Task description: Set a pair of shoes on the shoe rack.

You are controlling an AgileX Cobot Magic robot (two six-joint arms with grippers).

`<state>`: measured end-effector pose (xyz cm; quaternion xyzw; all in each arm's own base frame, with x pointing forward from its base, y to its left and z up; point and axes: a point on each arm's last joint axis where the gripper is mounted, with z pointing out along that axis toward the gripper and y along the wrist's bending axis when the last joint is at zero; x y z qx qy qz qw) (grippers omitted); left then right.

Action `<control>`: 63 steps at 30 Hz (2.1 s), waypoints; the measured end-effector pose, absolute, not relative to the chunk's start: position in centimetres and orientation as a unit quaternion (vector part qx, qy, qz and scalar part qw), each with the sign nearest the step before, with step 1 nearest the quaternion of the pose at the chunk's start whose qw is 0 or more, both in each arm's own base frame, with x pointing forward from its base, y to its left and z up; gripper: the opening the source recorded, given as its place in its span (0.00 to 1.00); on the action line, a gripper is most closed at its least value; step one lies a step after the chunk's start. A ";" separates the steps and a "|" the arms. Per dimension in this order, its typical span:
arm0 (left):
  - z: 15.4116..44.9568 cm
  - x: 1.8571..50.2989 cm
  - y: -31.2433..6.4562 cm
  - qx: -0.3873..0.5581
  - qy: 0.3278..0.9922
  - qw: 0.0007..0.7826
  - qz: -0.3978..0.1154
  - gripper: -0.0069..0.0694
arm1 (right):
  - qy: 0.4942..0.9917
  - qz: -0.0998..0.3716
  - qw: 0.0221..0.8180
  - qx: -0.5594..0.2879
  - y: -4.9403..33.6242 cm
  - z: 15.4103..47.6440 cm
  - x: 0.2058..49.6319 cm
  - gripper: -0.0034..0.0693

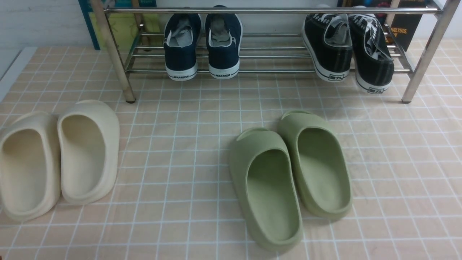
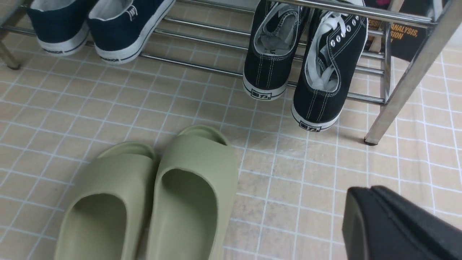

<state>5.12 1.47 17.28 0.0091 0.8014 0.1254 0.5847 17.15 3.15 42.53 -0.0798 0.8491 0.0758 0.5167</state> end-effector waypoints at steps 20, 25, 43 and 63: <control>17.3 5.1 1.5 0.009 0.801 0.585 0.125 0.40 | 0.869 0.084 0.480 -0.087 2.7 40.7 12.3 0.05; 17.3 5.1 1.5 0.009 0.801 0.585 0.125 0.40 | 0.869 0.089 0.479 -0.086 2.8 40.5 12.3 0.06; 17.3 5.1 1.5 0.009 0.801 0.585 0.125 0.40 | 0.707 0.007 0.704 0.068 -0.5 22.1 6.2 0.02; 17.3 5.1 1.5 0.009 0.801 0.585 0.125 0.40 | 0.796 0.023 0.601 0.069 -0.3 17.5 5.3 0.02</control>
